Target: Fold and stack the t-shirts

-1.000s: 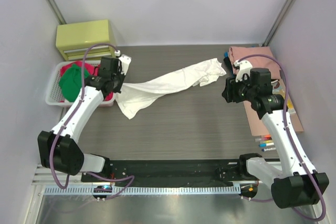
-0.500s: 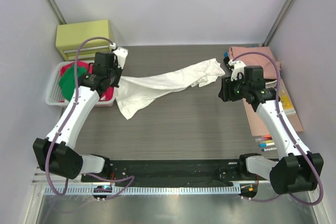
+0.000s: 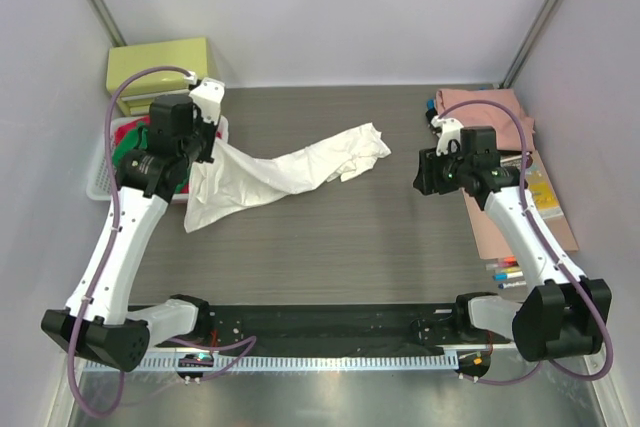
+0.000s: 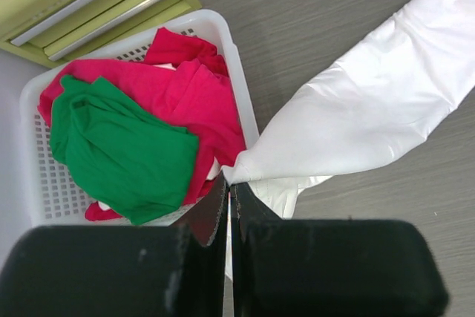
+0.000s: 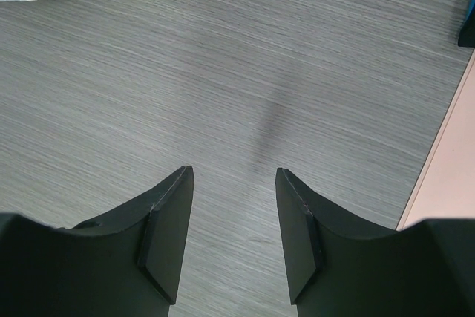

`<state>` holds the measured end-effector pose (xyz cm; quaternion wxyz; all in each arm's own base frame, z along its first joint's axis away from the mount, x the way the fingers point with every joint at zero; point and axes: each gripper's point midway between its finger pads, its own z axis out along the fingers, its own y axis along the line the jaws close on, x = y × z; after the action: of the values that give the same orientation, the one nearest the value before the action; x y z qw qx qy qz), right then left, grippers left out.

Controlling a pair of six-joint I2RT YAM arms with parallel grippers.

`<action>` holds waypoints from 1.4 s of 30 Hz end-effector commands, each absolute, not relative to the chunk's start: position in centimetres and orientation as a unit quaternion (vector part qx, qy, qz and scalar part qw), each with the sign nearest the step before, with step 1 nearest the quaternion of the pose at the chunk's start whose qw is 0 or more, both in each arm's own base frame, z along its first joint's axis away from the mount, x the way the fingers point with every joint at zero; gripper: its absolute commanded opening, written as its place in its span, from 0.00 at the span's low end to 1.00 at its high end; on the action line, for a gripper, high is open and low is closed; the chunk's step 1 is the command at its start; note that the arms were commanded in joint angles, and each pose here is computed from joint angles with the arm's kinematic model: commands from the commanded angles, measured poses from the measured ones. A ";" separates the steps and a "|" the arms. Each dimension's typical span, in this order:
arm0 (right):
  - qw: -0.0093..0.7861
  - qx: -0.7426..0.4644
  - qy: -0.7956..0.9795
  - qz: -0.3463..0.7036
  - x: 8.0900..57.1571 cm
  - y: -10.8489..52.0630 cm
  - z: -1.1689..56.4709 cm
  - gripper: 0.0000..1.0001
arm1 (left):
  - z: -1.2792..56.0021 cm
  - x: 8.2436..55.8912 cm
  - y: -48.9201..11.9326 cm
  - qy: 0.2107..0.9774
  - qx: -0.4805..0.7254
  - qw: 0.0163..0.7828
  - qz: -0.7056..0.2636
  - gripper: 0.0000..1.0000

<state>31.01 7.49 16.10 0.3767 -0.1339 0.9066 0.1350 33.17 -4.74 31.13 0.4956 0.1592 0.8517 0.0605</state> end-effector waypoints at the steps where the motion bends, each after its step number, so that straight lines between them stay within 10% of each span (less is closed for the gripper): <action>1: 0.386 -0.144 0.900 0.145 32.1 8.0 15.8 0.54 | 30.9 33.2 -4.8 0.852 0.161 0.495 0.060 0.00; 35: 0.288 -0.160 0.924 0.193 50.3 19.1 6.0 0.51 | 26.7 33.7 -4.1 0.876 0.148 0.452 0.080 0.00; 37: 0.281 -0.148 0.928 0.195 50.7 19.3 5.2 0.43 | 26.7 33.7 -4.2 0.876 0.149 0.451 0.080 0.00; 39: 0.280 -0.143 0.930 0.191 50.9 19.2 4.9 0.02 | 26.5 33.7 -4.0 0.877 0.151 0.449 0.084 0.00; 42: 0.282 -0.140 0.931 0.186 50.9 19.0 4.8 0.01 | 26.2 33.7 -3.9 0.877 0.151 0.447 0.087 0.00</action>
<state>49.20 19.40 3.01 0.2513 -0.1523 0.9351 0.1979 33.00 -4.04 25.29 0.4245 0.1615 0.8872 0.0812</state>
